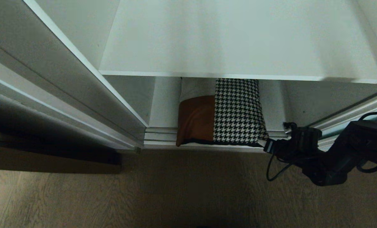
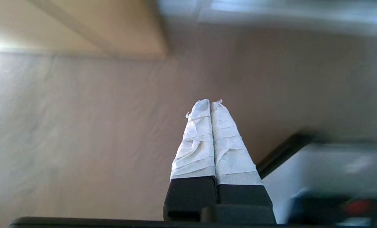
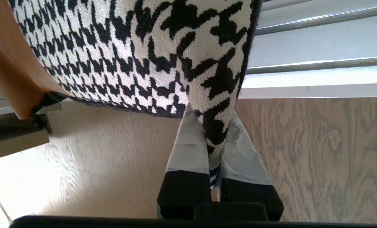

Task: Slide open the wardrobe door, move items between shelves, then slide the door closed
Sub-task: Place the pillow on the higher shelf

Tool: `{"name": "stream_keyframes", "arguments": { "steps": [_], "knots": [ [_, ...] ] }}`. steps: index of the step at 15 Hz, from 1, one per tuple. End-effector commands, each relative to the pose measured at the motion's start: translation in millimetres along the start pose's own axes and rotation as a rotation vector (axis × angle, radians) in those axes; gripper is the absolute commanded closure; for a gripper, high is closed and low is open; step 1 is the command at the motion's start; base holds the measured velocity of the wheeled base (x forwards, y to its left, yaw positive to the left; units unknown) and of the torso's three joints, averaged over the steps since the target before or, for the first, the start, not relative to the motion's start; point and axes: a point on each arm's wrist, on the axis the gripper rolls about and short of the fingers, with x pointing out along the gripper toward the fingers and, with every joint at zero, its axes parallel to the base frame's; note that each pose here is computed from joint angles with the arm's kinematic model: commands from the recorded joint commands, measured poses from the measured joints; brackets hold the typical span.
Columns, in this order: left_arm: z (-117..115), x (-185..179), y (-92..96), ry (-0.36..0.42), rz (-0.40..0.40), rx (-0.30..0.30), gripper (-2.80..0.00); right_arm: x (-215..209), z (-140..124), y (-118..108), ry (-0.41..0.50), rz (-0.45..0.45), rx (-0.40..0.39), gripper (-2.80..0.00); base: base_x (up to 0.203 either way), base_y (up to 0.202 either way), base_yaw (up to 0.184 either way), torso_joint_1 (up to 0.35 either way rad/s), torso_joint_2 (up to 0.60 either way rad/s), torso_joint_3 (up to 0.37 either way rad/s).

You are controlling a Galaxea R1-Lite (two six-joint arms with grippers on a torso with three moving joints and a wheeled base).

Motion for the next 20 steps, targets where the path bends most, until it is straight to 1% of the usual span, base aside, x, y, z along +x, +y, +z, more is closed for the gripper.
{"name": "stream_keyframes", "arguments": {
  "steps": [1, 2, 4, 6, 8, 9, 10, 11, 13, 15, 16, 17, 19, 20],
  "knots": [
    [34.7, 17.5, -1.1, 0.12, -0.026, -0.073, 0.0, -0.6, -2.1, -2.8, 0.0, -0.002, 0.005, 0.0, 0.0, 0.0, 0.0, 0.0, 0.0, 0.0],
    [46.2, 29.2, -1.4, 0.18, -0.038, -0.106, 0.0, -1.2, -1.2, -2.8, -0.006, -0.001, 0.003, 0.0, 0.0, 0.0, 0.0, 0.0, 0.0, 0.0],
    [64.4, 64.8, -1.1, 0.294, -0.062, -0.178, 0.0, -1.8, -1.3, -6.4, -0.009, -0.008, 0.004, 0.0, 0.0, 0.0, 0.0, 0.0, 0.0, 0.0],
    [69.5, 110.8, 0.4, 0.408, -0.075, -0.229, 0.0, -1.5, -1.8, -6.9, -0.009, -0.009, 0.003, 0.0, 0.0, 0.0, 0.0, 0.0, 0.0, 0.0],
    [59.8, 160.5, 1.5, 0.529, -0.093, -0.26, 0.0, -1.4, -1.4, -7.3, -0.012, -0.008, 0.002, 0.0, 0.0, 0.0, 0.0, 0.0, 0.0, 0.0],
    [49.3, 188.3, 1.1, 0.582, -0.105, -0.27, 0.0, -1.3, -1.2, -6.5, -0.016, -0.004, 0.0, 0.0, 0.0, 0.0, 0.0, 0.0, 0.0, 0.0],
    [36.8, 214.0, -1.3, 0.615, -0.123, -0.272, 0.0, -1.1, -1.4, -6.8, -0.019, -0.003, -0.001, 0.0, 0.0, 0.0, 0.0, 0.0, 0.0, 0.0],
    [23.4, 236.8, -6.8, 0.626, -0.15, -0.266, 0.0, -0.9, -1.8, -7.0, -0.018, -0.004, -0.003, 0.0, 0.0, 0.0, 0.0, 0.0, 0.0, 0.0],
    [-2.3, 271.5, -28.7, 0.613, -0.225, -0.235, 0.0, -0.9, -2.0, -7.0, -0.022, -0.002, -0.004, 0.0, 0.0, 0.0, 0.0, 0.0, 0.0, 0.0],
    [-23.5, 293.5, -54.7, 0.598, -0.291, -0.217, 0.0, -0.4, -3.3, -7.1, -0.019, -0.002, -0.006, 0.0, 0.0, 0.0, 0.0, 0.0, 0.0, 0.0],
    [-32.0, 304.1, -64.8, 0.581, -0.314, -0.215, 0.0, 0.0, -3.5, -7.3, -0.018, -0.002, -0.006, 0.0, 0.0, 0.0, 0.0, 0.0, 0.0, 0.0],
    [-37.1, 314.1, -71.7, 0.559, -0.329, -0.215, 0.0, 0.3, -4.1, -7.5, -0.017, -0.002, -0.008, 0.0, 0.0, 0.0, 0.0, 0.0, 0.0, 0.0],
    [-36.8, 338.9, -83.8, 0.492, -0.355, -0.217, 0.0, 0.8, -4.5, -6.2, -0.016, 0.001, -0.01, 0.0, 0.0, 0.0, 0.0, 0.0, 0.0, 0.0],
    [-37.8, 347.6, -87.2, 0.478, -0.36, -0.217, 0.0, 1.6, -5.0, -6.4, -0.014, 0.001, -0.01, 0.0, 0.0, 0.0, 0.0, 0.0, 0.0, 0.0]
  ]
}}
